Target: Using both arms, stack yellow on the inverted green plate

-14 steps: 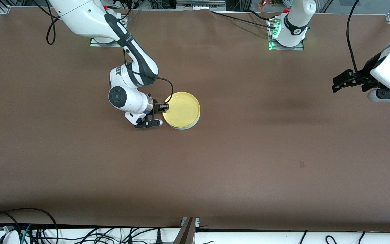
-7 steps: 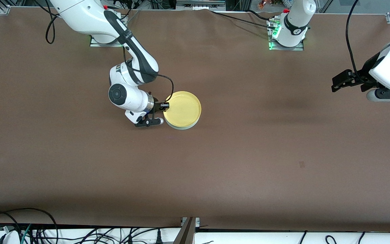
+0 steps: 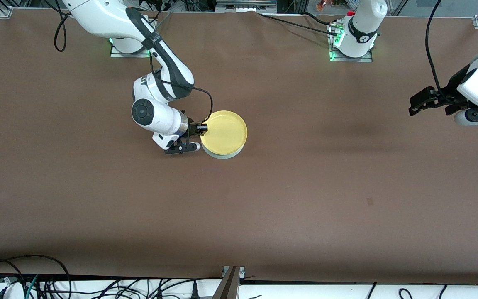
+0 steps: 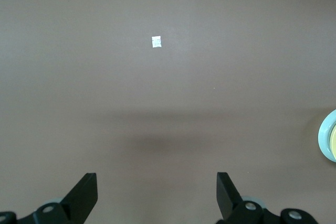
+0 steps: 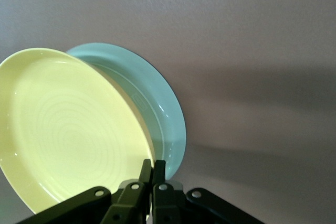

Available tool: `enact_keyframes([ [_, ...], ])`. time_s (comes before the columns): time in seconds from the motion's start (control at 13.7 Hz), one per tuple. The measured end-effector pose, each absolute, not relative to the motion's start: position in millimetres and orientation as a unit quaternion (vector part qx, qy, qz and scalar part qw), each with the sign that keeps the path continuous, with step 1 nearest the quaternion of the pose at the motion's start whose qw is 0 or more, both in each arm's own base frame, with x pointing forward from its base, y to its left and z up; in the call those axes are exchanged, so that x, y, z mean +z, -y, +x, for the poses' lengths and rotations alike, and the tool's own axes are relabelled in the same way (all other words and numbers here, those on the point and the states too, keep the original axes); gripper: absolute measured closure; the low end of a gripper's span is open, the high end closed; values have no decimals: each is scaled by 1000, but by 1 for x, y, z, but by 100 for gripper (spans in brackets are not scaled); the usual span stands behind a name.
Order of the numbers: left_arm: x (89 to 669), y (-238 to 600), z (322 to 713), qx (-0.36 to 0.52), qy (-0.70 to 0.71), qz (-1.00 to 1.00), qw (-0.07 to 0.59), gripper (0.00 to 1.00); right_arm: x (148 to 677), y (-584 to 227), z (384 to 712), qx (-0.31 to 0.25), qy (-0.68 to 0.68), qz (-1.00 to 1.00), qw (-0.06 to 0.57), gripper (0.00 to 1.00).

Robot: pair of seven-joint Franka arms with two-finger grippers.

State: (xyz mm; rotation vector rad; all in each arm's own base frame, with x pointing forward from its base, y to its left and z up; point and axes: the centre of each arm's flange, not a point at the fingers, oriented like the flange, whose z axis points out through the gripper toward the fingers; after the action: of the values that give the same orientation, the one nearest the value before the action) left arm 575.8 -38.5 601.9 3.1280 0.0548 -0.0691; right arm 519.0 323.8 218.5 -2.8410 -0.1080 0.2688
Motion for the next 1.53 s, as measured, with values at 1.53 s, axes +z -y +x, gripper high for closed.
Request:
enact_keyframes([
  [1.53,581,24,589,-35,-32,999,5,0,207,-320,515,94,33,-985,140,80],
])
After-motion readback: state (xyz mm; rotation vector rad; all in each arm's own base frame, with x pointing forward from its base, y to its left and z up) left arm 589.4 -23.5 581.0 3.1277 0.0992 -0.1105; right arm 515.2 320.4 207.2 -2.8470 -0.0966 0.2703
